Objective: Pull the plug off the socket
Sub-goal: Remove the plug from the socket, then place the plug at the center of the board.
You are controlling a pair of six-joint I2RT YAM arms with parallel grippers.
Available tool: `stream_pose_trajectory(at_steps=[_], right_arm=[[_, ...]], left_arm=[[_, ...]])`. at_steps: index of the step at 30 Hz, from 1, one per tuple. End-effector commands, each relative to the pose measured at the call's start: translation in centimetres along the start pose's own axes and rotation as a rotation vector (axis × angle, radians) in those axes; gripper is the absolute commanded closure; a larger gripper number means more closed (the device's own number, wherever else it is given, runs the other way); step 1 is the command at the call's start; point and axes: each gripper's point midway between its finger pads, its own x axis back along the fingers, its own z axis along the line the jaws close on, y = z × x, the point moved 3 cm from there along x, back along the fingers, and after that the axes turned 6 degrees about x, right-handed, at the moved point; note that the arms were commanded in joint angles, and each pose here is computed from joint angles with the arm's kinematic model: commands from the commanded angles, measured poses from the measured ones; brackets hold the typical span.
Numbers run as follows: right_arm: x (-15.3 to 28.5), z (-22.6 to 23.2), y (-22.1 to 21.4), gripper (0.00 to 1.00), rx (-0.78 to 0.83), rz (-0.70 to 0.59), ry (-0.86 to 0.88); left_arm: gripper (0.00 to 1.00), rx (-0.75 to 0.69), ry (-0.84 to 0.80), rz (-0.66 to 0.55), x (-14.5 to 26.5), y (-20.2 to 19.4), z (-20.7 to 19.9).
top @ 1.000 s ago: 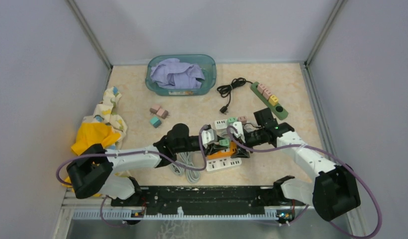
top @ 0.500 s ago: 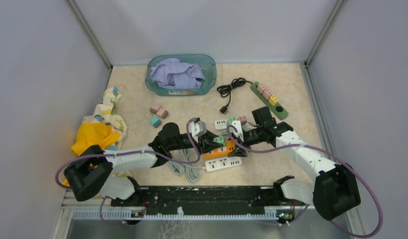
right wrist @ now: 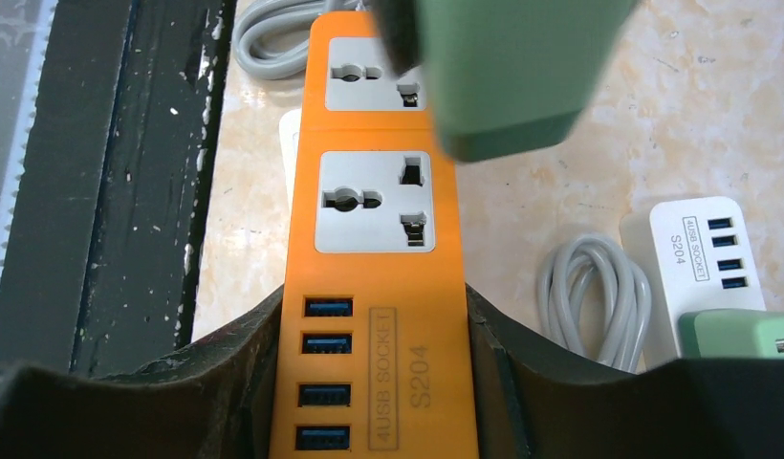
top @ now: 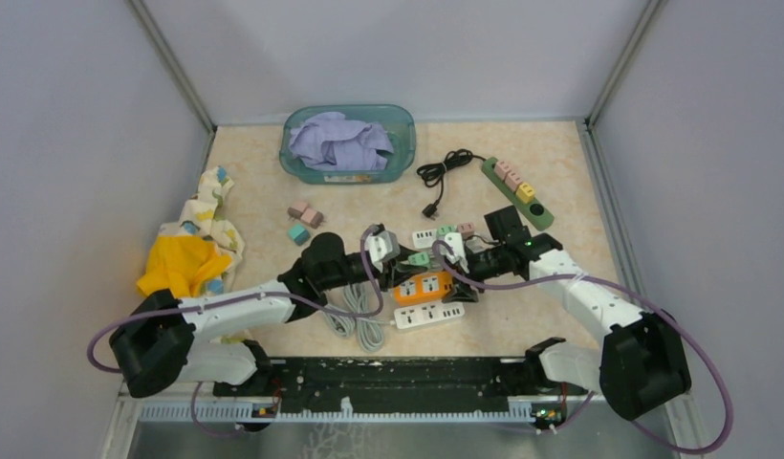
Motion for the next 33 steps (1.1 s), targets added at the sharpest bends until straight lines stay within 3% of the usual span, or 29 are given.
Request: stream_pose_trajectory(at_steps=[1, 6, 14, 24, 33], right_arm=[[0.1, 0.1, 0.4, 1.00, -0.004, -0.002, 0.012], [0.2, -0.1, 0.3, 1.00, -0.003, 0.009, 0.004], [0.1, -0.3, -0.1, 1.00, -0.003, 0.028, -0.010], [0.1, -0.3, -0.5, 1.00, -0.007, 0.039, -0.012], [0.0, -0.3, -0.7, 1.00, -0.007, 0.046, -0.013]], left_arm=[[1.00, 0.063, 0.039, -0.084, 0.4, 2.0, 0.8], [1.00, 0.138, 0.147, -0.051, 1.7, 0.9, 2.7], [1.00, 0.590, 0.484, -0.069, 8.0, -3.1, 9.7], [1.00, 0.984, 0.799, -0.153, 14.5, -8.6, 16.6], [1.00, 1.223, 1.054, -0.047, 16.4, -13.1, 20.4]])
